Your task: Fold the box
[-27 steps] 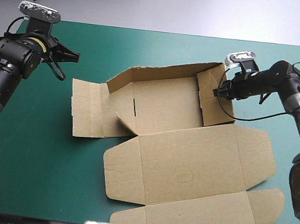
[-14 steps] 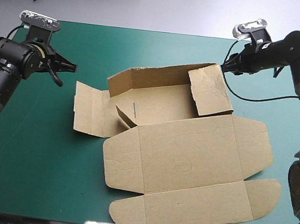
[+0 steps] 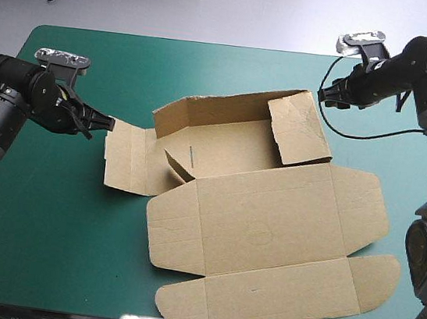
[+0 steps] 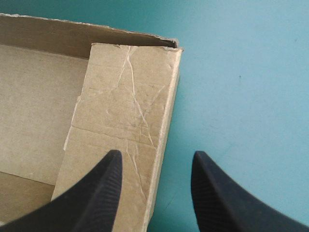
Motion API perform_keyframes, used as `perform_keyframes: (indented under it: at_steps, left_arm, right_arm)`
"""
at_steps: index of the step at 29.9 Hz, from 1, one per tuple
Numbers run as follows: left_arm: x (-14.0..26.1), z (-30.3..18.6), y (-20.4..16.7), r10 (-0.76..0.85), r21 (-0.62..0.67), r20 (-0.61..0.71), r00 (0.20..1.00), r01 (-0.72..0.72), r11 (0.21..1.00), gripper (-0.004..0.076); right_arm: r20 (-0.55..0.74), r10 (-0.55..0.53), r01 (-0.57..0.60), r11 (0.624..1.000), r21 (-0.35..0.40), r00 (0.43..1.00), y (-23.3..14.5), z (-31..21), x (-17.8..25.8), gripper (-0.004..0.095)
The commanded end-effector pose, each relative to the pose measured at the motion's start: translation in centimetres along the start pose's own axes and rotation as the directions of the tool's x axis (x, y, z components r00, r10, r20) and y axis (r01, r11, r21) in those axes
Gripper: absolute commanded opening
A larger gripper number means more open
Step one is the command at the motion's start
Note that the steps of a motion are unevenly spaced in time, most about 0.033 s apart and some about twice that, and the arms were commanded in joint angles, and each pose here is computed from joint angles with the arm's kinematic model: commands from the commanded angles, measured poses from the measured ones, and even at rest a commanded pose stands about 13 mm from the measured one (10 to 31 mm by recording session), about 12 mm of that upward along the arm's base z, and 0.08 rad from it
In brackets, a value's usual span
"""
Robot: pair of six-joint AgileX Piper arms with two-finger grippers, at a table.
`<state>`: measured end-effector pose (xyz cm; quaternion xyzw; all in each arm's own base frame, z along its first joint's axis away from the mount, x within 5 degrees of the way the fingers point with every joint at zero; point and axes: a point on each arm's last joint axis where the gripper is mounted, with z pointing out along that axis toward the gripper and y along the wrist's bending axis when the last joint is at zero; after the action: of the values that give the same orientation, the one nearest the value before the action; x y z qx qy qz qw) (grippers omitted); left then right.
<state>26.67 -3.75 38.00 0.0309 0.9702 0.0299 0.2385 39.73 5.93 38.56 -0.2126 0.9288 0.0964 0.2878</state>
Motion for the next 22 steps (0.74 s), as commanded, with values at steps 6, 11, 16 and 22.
perform_keyframes:
  at_steps: [6,11,16,22]
  left_arm:
    - [-0.3,-2.0,0.1,-0.018,0.029,0.089,0.996,0.015,0.999,-0.0006]
    - [-0.4,-2.0,0.0,-0.018,0.031,0.102,0.995,0.015,0.999,-0.0006]
    - [-0.5,-2.0,0.0,-0.018,0.032,0.104,0.994,0.015,0.999,-0.0006]
    - [-0.9,-2.0,0.0,0.034,0.029,0.145,0.989,-0.039,0.999,-0.0006]
  right_arm:
    - [-0.036,0.021,-0.024,0.998,-0.065,0.999,-0.2,2.4,-0.2,0.0429]
    - [-0.071,0.031,-0.040,0.990,-0.133,0.997,-0.5,5.3,0.0,0.0428]
    - [-0.100,0.039,-0.056,0.984,-0.172,0.994,-0.7,7.3,0.3,0.0428]
    - [-0.136,0.101,-0.124,0.977,-0.172,0.986,-0.9,8.6,0.5,0.0228]
